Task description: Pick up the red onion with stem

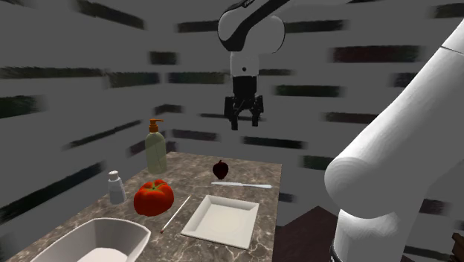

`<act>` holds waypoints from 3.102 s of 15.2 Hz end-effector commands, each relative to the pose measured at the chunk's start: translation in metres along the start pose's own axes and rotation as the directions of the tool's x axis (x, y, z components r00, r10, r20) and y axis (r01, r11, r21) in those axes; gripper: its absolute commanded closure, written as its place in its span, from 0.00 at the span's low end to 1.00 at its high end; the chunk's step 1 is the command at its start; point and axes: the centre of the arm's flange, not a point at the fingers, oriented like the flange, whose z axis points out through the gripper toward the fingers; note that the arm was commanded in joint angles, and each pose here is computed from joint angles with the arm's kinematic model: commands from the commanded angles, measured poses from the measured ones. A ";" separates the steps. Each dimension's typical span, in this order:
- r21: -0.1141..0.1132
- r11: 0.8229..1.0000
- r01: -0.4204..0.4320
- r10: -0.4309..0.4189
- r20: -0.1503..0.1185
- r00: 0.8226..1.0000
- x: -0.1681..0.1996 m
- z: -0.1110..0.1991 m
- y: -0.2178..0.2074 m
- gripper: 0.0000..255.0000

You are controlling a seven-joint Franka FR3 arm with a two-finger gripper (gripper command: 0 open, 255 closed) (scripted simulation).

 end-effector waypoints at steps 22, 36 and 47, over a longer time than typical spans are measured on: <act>-0.050 0.996 -0.067 0.071 0.064 0.995 0.169 0.193 0.019 0.00; -0.050 0.996 -0.067 0.071 0.064 0.995 0.169 0.196 0.019 1.00; -0.050 0.996 -0.067 0.071 0.064 0.995 0.164 0.138 0.016 1.00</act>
